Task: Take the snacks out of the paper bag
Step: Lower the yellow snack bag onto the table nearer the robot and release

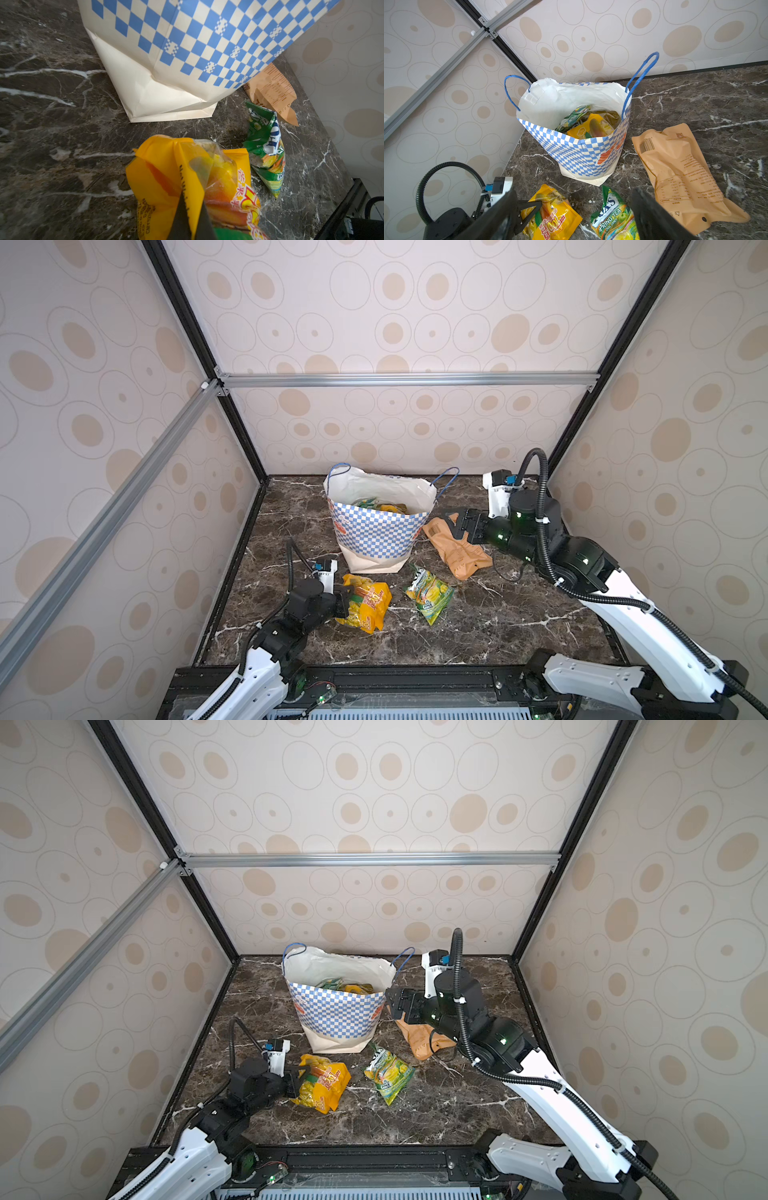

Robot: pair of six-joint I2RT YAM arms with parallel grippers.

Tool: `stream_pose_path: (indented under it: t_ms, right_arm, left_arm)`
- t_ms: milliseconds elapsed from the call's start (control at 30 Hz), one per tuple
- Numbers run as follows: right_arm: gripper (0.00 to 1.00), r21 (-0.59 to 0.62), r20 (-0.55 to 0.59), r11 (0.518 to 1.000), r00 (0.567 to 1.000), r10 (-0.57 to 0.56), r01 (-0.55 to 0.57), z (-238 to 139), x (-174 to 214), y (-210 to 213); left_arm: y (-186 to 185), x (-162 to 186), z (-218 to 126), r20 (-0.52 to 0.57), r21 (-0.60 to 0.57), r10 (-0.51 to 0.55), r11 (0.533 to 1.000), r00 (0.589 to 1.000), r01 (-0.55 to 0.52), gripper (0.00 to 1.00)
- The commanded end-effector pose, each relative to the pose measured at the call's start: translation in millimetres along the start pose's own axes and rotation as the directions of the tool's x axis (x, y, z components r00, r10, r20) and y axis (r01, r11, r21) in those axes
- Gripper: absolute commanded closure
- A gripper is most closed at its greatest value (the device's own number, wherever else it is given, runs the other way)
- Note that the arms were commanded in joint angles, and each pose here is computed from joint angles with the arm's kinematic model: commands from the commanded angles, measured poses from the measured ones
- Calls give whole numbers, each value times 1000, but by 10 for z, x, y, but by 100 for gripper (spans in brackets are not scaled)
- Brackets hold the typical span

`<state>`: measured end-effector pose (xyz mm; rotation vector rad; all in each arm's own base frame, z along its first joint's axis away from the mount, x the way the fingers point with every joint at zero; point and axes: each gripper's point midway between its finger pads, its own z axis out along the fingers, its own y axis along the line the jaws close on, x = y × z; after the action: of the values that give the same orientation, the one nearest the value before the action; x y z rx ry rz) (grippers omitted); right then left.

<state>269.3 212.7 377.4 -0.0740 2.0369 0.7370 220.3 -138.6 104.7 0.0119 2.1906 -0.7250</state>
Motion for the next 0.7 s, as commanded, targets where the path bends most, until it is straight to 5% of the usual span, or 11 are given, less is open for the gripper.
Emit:
stream_pose_path:
  t_ms: [0, 200, 467, 567, 667]
  right_arm:
    - [12, -9, -4, 1000, 1000, 4, -4, 49, 23, 34]
    - [12, -8, -16, 1000, 1000, 2, -2, 96, 54, 32]
    - [12, -11, -18, 1000, 1000, -5, 4, 124, 54, 42]
    - [12, -13, -14, 1000, 1000, -8, 7, 126, 37, 52]
    - [12, -17, -11, 1000, 1000, -13, 12, 127, 7, 75]
  left_arm:
    - [-298, -420, -37, 174, 142, -38, 990, 984, 13, 100]
    - [-227, -269, 71, 146, 153, -74, 987, 986, 52, 98]
    - [-265, -291, 85, 121, 151, -69, 987, 990, 50, 72]
    - [-254, -425, 21, 152, 106, -46, 994, 987, 30, 55]
    - [-249, -629, -88, 185, 35, -6, 999, 983, 0, 25]
